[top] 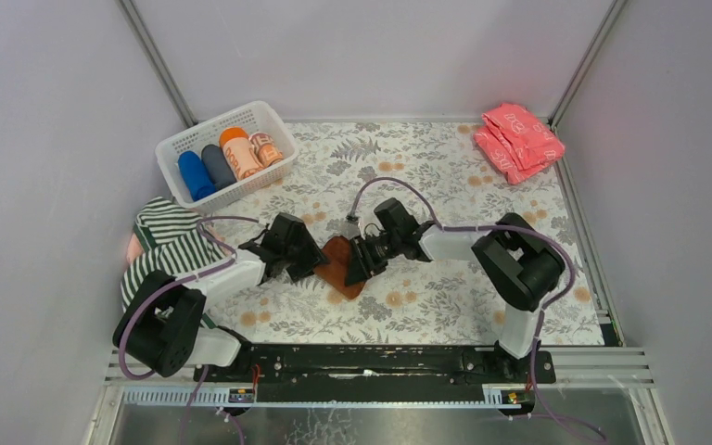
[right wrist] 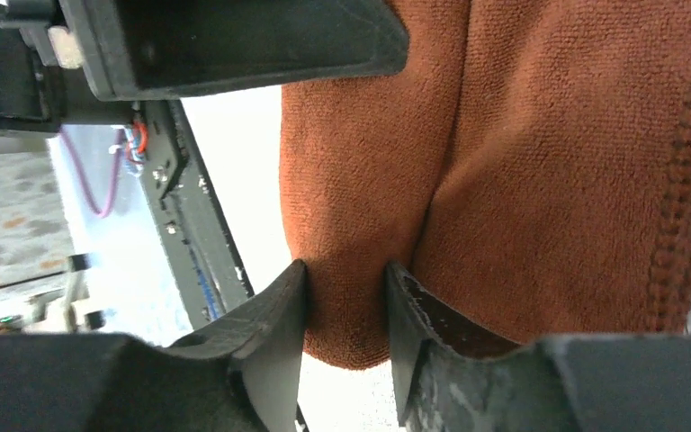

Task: Roll the towels
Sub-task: Roll the towel at the center of the board.

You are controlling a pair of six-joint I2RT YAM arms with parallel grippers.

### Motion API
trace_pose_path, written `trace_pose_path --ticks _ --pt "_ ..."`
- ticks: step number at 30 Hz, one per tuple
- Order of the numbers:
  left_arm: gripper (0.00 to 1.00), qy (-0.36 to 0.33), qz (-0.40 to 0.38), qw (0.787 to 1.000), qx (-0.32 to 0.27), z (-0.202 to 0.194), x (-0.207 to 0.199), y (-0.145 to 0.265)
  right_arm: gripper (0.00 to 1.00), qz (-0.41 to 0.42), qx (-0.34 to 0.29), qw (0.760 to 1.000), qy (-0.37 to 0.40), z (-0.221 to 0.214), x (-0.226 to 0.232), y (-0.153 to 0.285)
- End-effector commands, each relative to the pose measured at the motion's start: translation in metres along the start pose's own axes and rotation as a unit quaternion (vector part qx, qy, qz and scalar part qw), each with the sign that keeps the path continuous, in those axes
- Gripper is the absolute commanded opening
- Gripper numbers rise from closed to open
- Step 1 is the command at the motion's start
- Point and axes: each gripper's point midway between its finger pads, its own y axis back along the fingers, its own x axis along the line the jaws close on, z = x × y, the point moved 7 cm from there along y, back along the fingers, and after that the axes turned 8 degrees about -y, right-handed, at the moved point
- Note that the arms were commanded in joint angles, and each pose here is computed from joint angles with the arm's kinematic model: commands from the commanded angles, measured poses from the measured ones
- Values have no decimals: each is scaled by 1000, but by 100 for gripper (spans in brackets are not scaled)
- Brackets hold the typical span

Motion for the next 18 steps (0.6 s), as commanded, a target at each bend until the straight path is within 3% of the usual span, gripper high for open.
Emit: trace_pose_path --ticks 1,7,14,18 --pt "51 -15 56 998 6 -9 24 -8 48 -154 -7 987 54 -12 8 14" --pt "51 -19 61 998 13 -11 26 -7 61 -303 -87 934 168 -2 44 36" --pt "51 -19 61 998 13 -10 25 -7 67 -386 -130 864 296 -10 83 24" --pt "51 -20 59 998 12 -10 24 -6 68 -405 -121 842 335 -15 86 6"
